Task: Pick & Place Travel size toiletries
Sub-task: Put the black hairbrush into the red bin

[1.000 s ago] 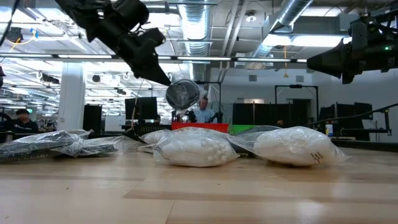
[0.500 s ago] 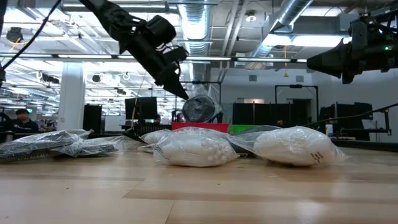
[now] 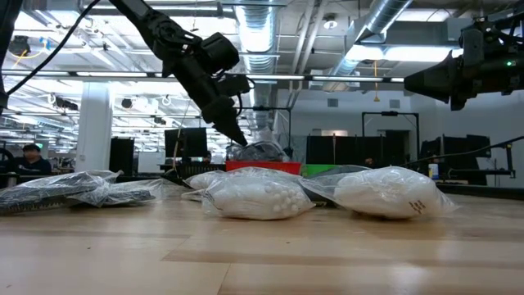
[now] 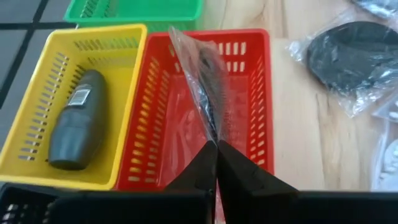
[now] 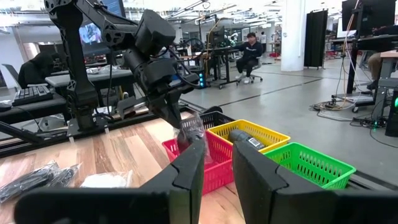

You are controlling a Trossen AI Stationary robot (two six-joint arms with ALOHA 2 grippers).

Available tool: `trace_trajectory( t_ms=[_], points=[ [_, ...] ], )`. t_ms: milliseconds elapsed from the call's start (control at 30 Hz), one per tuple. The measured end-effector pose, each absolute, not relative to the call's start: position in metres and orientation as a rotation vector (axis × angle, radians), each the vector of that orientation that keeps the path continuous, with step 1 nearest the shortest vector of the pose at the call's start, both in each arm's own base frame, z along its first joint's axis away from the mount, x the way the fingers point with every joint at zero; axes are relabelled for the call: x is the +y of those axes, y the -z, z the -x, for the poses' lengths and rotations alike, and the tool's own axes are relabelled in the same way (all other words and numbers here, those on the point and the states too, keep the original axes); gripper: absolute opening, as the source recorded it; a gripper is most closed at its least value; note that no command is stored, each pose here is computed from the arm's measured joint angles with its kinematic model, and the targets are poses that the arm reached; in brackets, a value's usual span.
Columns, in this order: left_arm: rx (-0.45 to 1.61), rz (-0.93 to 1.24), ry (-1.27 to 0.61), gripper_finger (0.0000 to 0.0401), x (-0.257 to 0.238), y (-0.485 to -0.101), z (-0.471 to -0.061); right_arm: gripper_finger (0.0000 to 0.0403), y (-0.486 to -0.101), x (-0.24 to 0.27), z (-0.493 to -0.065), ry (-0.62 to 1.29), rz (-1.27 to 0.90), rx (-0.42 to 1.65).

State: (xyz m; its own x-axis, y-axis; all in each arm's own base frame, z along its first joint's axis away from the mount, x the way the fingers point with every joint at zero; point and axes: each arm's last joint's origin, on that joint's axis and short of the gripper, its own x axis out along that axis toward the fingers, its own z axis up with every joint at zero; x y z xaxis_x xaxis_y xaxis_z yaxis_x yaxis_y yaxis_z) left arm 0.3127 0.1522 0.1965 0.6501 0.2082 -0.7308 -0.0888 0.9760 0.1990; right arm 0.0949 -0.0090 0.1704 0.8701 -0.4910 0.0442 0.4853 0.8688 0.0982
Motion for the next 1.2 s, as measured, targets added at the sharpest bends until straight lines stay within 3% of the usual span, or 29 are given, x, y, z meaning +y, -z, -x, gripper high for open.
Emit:
trace_trajectory(
  t_ms=[567, 867, 1200],
  points=[
    [0.85, -0.157, -0.165, 0.0018, 0.1521, -0.1963, -0.3126, 0.0076, -0.1704, -0.009, -0.0949, 0.511, -0.085, -0.068],
    [0.815, -0.136, -0.136, 0.0096, 0.1481, -0.1978, -0.3161, 0.0076, -0.1704, -0.009, -0.0949, 0.511, -0.085, -0.068],
    [0.816, -0.207, -0.332, 0.0158, 0.1547, -0.2019, -0.3175, 0.0076, -0.1704, -0.009, -0.0949, 0.511, -0.086, -0.068]
  ],
)
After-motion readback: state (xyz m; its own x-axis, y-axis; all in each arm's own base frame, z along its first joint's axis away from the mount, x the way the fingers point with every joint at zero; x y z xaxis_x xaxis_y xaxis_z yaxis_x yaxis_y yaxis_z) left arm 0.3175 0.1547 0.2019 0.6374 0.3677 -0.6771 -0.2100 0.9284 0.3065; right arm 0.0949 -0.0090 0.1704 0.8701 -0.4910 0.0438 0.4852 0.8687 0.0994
